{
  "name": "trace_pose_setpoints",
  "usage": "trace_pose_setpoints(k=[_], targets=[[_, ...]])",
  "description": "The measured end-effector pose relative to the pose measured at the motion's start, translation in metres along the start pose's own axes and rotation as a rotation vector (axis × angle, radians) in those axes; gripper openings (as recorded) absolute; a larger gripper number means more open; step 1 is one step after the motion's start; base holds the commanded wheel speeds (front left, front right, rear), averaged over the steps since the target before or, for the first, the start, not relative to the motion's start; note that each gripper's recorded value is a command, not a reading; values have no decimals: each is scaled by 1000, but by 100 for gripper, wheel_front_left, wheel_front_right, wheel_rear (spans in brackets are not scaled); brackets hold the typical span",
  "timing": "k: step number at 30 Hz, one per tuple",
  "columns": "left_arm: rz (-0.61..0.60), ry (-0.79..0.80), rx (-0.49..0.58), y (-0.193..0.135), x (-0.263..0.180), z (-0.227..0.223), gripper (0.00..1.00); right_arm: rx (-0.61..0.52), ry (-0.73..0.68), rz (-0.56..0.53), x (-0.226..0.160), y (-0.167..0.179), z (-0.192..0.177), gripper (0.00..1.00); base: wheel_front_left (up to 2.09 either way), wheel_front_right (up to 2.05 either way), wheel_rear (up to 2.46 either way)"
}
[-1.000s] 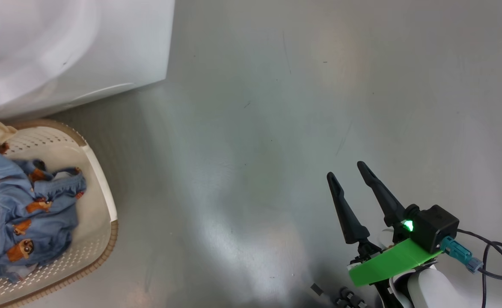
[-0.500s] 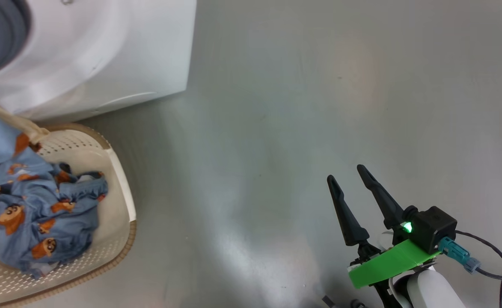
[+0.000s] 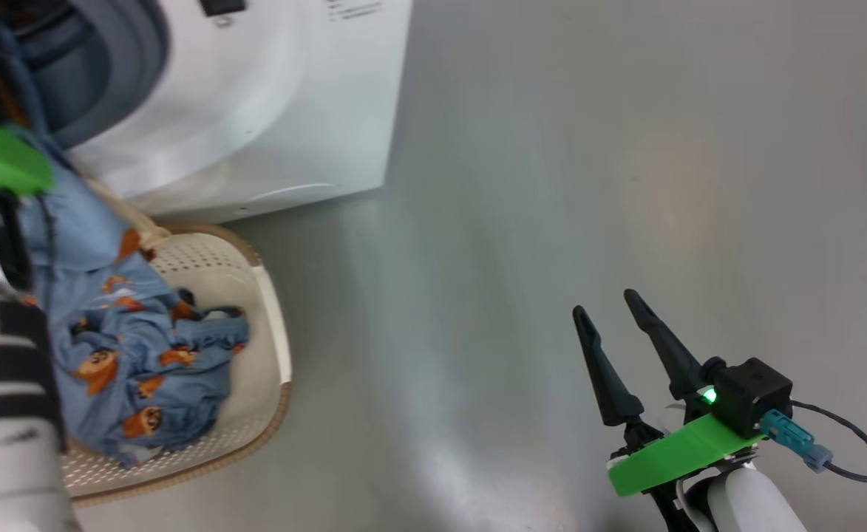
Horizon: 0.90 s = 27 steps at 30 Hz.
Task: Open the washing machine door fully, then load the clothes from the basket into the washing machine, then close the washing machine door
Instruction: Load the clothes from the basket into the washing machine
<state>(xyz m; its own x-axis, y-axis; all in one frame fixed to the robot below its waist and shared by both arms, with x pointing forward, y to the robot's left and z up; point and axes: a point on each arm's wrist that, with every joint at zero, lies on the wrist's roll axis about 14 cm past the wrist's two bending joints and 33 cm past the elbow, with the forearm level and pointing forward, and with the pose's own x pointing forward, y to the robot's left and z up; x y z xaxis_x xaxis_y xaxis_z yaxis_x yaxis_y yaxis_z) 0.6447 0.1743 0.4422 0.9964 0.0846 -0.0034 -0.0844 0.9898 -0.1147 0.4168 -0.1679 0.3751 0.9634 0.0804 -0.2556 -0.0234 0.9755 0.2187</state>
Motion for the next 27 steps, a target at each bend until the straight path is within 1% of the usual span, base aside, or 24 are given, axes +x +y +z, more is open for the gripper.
trace_pose_setpoints(k=[5,12,15,19,27], targets=[[-18,21,-6,2,-35,-5,100,3,-25,29,5,9,8,100,0,0,0],[4,23,1,21,-80,-2,100,1,-50,82,12,24,16,100,0,0,0],[12,46,6,28,-100,-7,100,2,-62,97,14,29,20,100,0,0,0],[3,81,13,29,-124,-17,100,4,-75,114,16,35,24,100,0,0,0],[32,112,-27,34,-162,-24,100,0,-96,119,14,37,33,100,0,0,0]])
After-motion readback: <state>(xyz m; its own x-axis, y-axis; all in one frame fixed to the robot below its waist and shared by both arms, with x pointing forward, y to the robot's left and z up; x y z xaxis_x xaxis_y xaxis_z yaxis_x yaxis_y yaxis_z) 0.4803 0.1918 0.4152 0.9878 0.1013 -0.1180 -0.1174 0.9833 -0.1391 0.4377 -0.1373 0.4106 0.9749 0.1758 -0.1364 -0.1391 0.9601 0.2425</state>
